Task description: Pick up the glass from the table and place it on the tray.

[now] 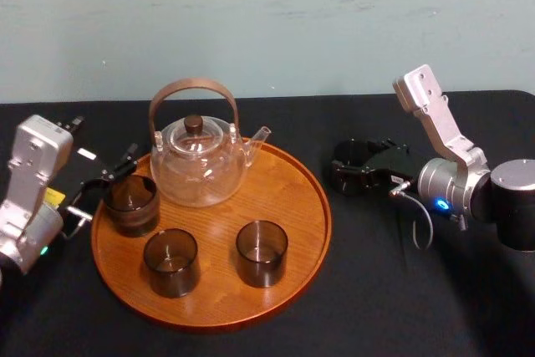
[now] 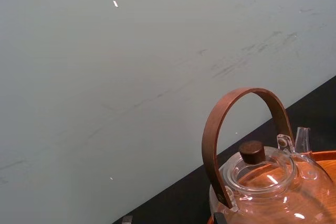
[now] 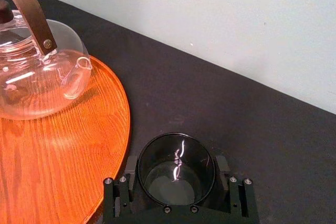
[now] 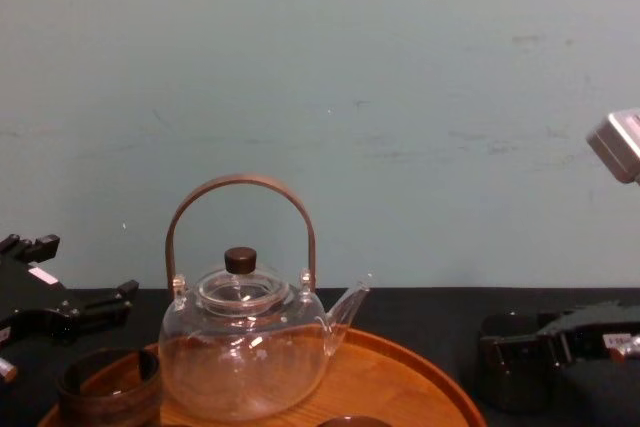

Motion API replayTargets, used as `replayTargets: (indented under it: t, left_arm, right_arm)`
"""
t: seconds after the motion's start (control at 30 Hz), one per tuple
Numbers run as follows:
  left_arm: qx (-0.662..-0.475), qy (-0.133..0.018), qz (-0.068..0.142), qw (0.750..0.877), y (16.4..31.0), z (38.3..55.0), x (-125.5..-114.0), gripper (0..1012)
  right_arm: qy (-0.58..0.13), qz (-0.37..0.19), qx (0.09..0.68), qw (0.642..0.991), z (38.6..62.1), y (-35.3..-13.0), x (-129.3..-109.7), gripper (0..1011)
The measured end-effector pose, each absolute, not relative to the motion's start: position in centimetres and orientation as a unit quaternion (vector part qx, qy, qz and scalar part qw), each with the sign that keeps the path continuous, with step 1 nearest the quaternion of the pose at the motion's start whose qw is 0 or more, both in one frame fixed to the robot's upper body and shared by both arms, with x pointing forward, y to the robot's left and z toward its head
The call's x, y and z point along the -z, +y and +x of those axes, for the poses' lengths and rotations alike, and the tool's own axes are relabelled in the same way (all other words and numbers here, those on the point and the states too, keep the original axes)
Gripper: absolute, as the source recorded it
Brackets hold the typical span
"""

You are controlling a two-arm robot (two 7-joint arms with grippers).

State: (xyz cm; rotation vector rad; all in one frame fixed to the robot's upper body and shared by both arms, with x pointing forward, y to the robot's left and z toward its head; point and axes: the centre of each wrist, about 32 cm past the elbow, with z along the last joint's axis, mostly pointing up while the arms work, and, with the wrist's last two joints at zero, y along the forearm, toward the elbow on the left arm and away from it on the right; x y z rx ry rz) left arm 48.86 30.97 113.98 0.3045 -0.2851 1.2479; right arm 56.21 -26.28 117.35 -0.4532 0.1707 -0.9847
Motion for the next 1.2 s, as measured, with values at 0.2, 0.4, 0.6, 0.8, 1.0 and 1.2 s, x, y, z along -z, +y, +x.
replayTargets:
  t: [0.2, 0.4, 0.6, 0.8, 1.0, 1.2]
  left_arm:
    - [-0.58, -0.132, 0.141, 0.791, 31.0, 48.9, -114.0, 1001]
    - [-0.58, -0.132, 0.141, 0.791, 31.0, 48.9, -114.0, 1001]
    - [-0.58, -0.132, 0.141, 0.791, 31.0, 48.9, -114.0, 1002]
    - [-0.58, -0.132, 0.141, 0.791, 31.0, 48.9, -114.0, 1001]
    - [-0.58, -0.132, 0.141, 0.791, 31.0, 48.9, -114.0, 1001]
    - [-0.58, -0.132, 0.141, 0.791, 31.0, 48.9, -114.0, 1001]
  right_arm:
    - [0.081, -0.215, 0.468, 0.853, 56.2, -26.3, -117.3, 898]
    - [0.081, -0.215, 0.468, 0.853, 56.2, -26.3, -117.3, 898]
    - [0.081, -0.208, 0.46, 0.859, 55.8, -26.6, -117.7, 899]
    - [0.07, -0.192, 0.45, 0.87, 54.9, -27.1, -118.9, 898]
    - [0.051, -0.173, 0.438, 0.881, 54.3, -27.1, -120.4, 898]
    - [0.029, -0.158, 0.42, 0.893, 54.0, -26.5, -121.8, 898]
